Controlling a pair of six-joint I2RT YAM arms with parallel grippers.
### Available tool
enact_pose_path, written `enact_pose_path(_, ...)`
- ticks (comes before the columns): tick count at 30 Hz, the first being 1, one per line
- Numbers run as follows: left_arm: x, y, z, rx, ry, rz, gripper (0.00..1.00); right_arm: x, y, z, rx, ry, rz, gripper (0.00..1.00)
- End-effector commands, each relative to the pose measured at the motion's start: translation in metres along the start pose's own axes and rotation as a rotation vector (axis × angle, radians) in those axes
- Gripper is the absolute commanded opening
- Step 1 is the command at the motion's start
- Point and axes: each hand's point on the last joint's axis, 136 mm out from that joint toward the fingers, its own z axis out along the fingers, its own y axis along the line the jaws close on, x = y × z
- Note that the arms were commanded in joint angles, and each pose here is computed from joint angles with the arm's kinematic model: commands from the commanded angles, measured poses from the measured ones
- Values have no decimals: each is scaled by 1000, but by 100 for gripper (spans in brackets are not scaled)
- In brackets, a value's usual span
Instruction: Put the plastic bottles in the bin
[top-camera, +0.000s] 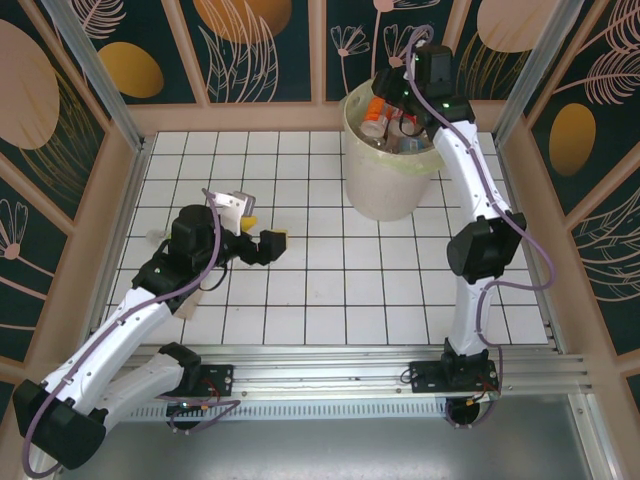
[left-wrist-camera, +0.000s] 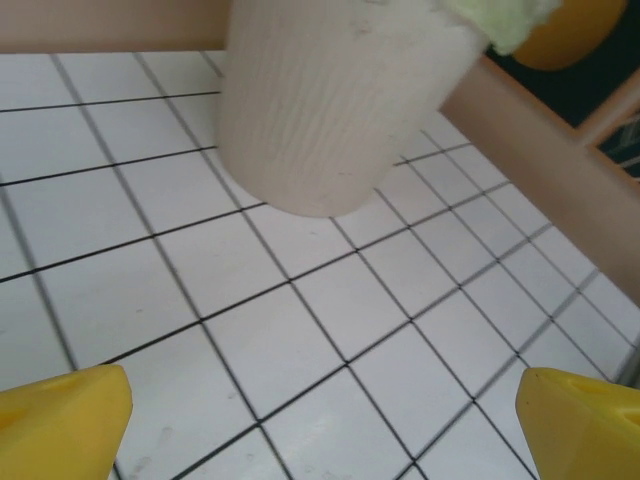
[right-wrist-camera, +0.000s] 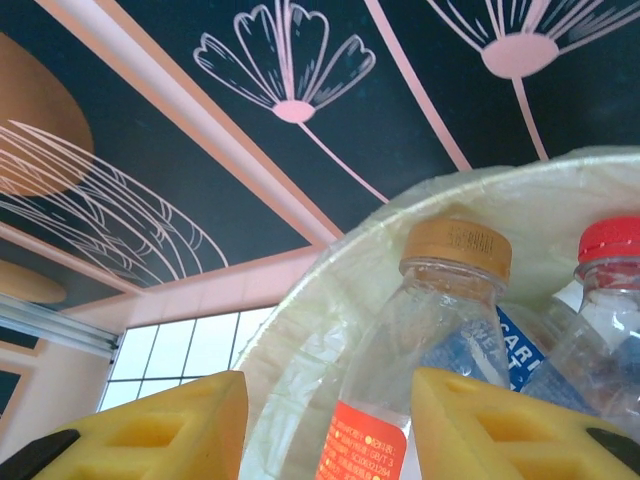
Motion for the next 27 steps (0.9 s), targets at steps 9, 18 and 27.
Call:
enact_pose_path(9, -13, 92, -29, -581, -94, -153, 99, 3, 52, -91, -150, -106, -193, 56)
enact_pose_path(18, 2, 159, -22, -808, -53, -335, 99, 87, 86, -152, -293, -56, -275, 69)
enact_pose_path(27, 30, 226, -38, -1108, -2, -489, 99, 170, 97, -195, -475, 53, -251, 80)
